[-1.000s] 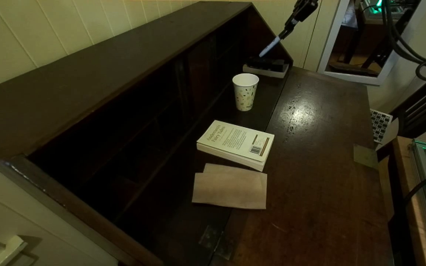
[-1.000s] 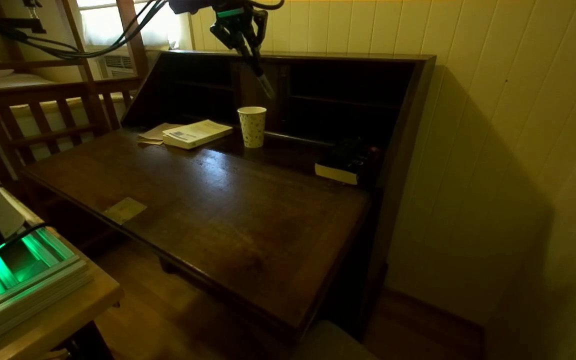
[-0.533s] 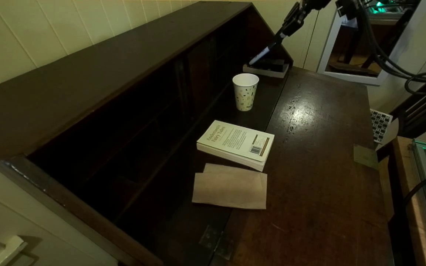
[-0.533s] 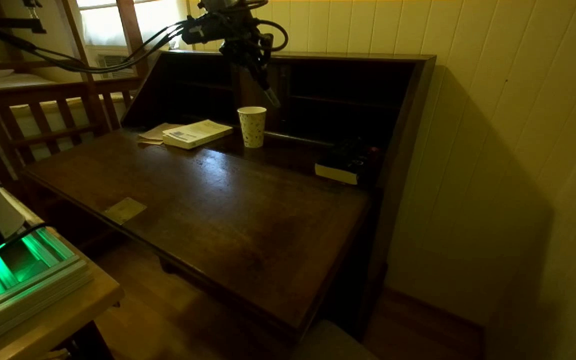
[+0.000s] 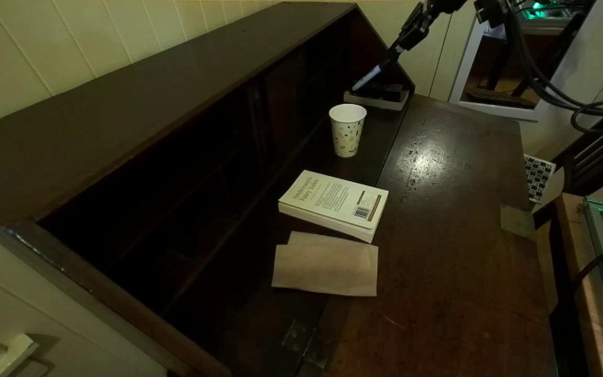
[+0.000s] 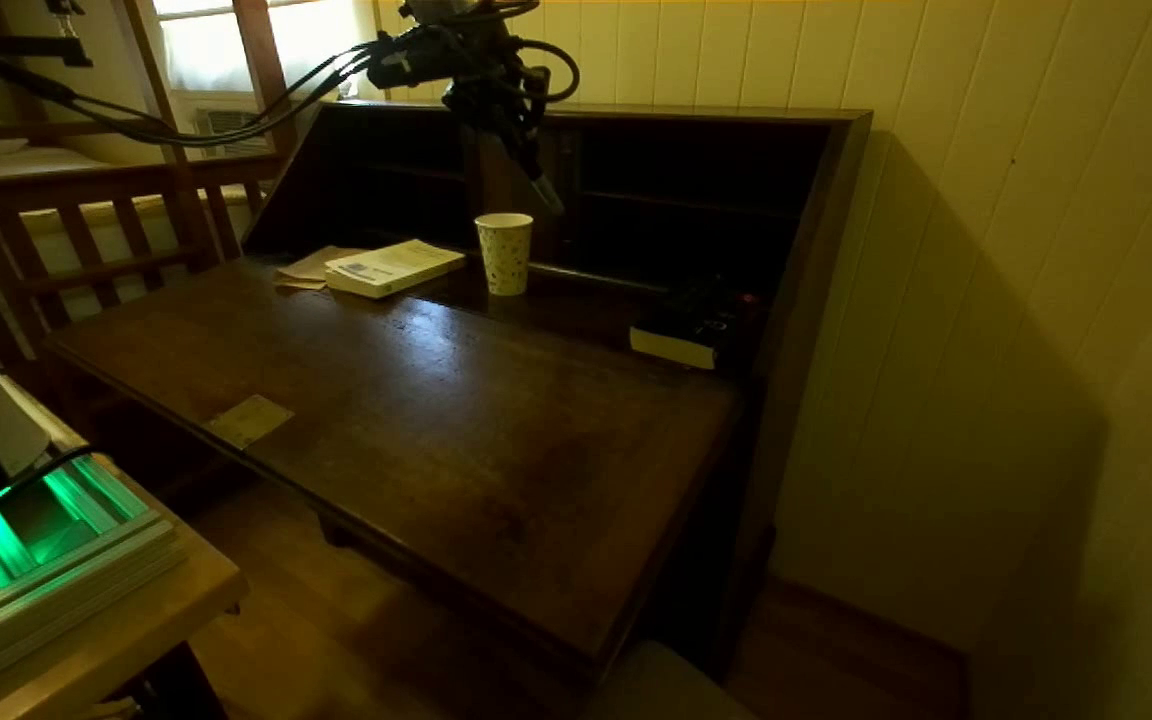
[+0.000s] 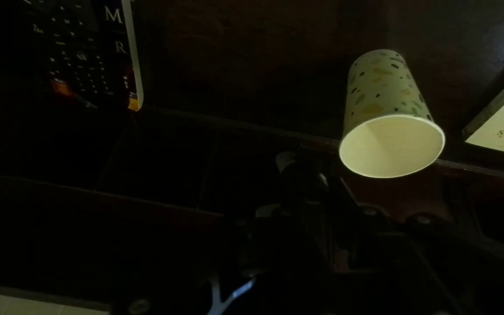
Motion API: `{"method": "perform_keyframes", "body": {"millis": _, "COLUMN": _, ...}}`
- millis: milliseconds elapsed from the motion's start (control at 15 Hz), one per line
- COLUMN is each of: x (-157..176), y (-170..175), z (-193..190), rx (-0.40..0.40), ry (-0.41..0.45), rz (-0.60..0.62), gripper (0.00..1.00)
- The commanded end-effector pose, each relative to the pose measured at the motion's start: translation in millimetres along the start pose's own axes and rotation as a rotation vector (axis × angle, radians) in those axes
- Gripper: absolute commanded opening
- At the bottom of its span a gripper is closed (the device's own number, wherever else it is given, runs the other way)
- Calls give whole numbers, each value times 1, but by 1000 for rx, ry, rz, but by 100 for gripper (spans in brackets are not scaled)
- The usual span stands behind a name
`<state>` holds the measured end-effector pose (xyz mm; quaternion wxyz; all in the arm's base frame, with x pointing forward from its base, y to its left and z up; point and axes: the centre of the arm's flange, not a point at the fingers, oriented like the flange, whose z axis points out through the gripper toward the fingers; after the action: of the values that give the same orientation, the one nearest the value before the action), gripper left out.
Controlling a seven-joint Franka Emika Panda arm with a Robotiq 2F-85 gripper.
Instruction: Remove the marker from the cup
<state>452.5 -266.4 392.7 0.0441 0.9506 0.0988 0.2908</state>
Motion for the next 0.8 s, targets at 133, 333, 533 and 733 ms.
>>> {"method": "perform_keyframes", "body": {"millis": 133, "x": 0, "y": 5, "z": 14, "rx": -1, "ry": -20, "rz": 15, "gripper": 6}}
{"method": "perform_keyframes", "body": {"millis": 333, "x": -2, "y": 8, "z": 28, "rx": -2, "ry": -31, "rz": 13, "gripper": 6}}
{"method": "perform_keyframes", "body": {"millis": 533, "x": -2, "y": 17, "z": 41, "rx": -15, "ry": -35, "rz": 14, "gripper": 6}}
{"method": "perform_keyframes", "body": {"millis": 733, "x": 2, "y": 26, "z": 50, "rx": -16, "ry": -7, "rz": 14, "gripper": 6}}
